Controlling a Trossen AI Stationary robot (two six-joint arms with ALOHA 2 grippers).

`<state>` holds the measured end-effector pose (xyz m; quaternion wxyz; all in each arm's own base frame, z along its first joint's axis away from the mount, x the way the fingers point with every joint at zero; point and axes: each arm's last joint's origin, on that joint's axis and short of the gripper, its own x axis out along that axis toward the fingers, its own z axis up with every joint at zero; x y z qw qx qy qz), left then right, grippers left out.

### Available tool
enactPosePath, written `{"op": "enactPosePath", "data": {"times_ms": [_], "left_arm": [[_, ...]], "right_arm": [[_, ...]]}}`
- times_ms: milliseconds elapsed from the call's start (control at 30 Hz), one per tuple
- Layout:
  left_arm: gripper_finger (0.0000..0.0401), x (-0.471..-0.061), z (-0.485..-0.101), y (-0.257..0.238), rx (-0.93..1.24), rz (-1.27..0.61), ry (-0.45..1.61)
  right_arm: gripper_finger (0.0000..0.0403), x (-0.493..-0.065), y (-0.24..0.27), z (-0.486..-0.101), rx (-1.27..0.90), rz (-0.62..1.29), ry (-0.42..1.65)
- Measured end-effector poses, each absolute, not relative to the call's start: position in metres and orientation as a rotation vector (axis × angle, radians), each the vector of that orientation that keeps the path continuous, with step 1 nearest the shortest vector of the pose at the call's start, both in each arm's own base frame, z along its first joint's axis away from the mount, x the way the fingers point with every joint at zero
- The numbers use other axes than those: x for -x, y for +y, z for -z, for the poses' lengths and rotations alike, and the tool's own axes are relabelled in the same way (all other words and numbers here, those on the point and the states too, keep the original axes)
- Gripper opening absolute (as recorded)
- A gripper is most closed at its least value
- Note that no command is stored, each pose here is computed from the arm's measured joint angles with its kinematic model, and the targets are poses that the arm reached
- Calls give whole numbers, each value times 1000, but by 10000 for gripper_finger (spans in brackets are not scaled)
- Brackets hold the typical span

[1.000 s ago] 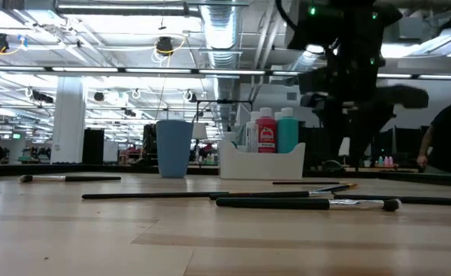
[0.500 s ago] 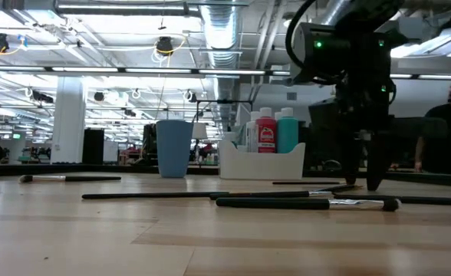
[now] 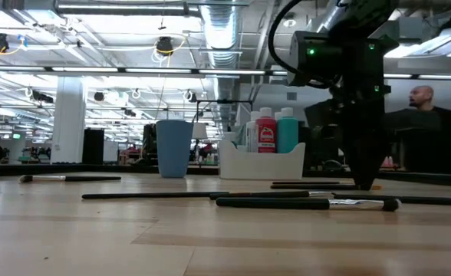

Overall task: Pick & Place Paint Supplies
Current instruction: Put the gold and black paint brush into the blue cup

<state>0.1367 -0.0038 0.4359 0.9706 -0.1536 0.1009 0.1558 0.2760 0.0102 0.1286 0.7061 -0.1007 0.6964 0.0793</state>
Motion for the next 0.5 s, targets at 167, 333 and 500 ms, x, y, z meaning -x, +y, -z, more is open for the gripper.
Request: {"op": "enactPosePath", "data": {"times_ms": [167, 333, 500], "left_arm": [[108, -138, -435, -4, 319, -316, 209], [108, -153, -426, -6, 313, -326, 262], [108, -164, -409, -7, 304, -337, 335]], "right_arm": [[4, -283, 10, -137, 211, -133, 1561], [2, -297, 8, -158, 215, -88, 1492], [0, -311, 6, -183, 256, -25, 1467]]}}
